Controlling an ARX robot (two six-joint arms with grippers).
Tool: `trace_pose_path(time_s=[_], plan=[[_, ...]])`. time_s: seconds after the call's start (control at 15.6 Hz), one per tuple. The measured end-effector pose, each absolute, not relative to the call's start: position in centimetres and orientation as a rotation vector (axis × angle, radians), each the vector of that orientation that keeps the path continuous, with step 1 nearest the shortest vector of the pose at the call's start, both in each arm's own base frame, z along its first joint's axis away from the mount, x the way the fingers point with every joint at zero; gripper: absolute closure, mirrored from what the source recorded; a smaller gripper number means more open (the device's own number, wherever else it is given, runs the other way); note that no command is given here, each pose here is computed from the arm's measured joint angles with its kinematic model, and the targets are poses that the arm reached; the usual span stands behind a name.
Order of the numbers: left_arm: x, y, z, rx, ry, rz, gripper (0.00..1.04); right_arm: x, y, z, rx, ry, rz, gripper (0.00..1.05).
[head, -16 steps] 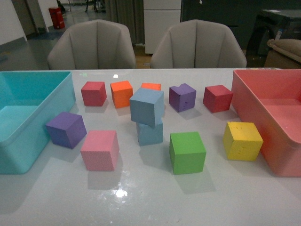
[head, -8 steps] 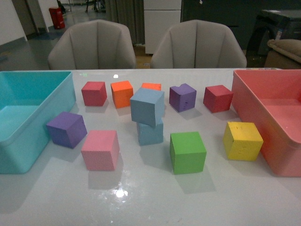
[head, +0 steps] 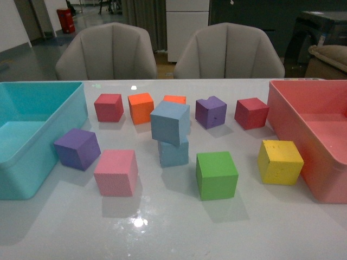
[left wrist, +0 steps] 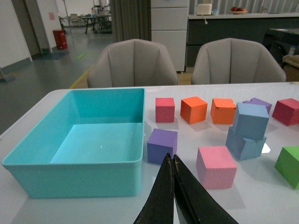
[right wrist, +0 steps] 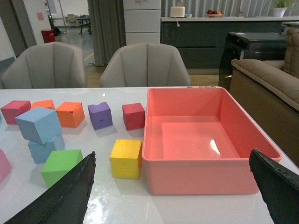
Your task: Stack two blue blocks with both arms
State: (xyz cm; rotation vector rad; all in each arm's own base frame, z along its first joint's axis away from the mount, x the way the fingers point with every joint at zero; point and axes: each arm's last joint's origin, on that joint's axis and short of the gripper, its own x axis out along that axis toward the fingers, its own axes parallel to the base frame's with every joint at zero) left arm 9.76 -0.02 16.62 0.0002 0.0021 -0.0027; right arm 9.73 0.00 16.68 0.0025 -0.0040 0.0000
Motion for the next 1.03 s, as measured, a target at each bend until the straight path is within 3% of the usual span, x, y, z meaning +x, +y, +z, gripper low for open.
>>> trace_pose_path(time_s=[0.06, 0.51, 0.58, 1.03], plan=[[9.76, -0.02, 16.63, 0.0, 0.001, -0.002, 1.0, 9.73, 0.0, 16.68, 0.002, -0.004, 0.0, 0.06], [9.76, -0.02, 16.63, 0.0, 0.001, -0.002, 0.1, 9.73, 0.0, 16.68, 0.002, -0.004, 0.0, 0.06], [9.76, -0.02, 16.63, 0.001, 0.001, -0.002, 0.06, 9.73, 0.0, 16.68, 0.002, -0.004, 0.0, 0.06], [9.76, -0.02, 16.63, 0.001, 0.001, -0.002, 0.07, 9.73, 0.0, 16.68, 0.002, -0.004, 0.0, 0.06]])
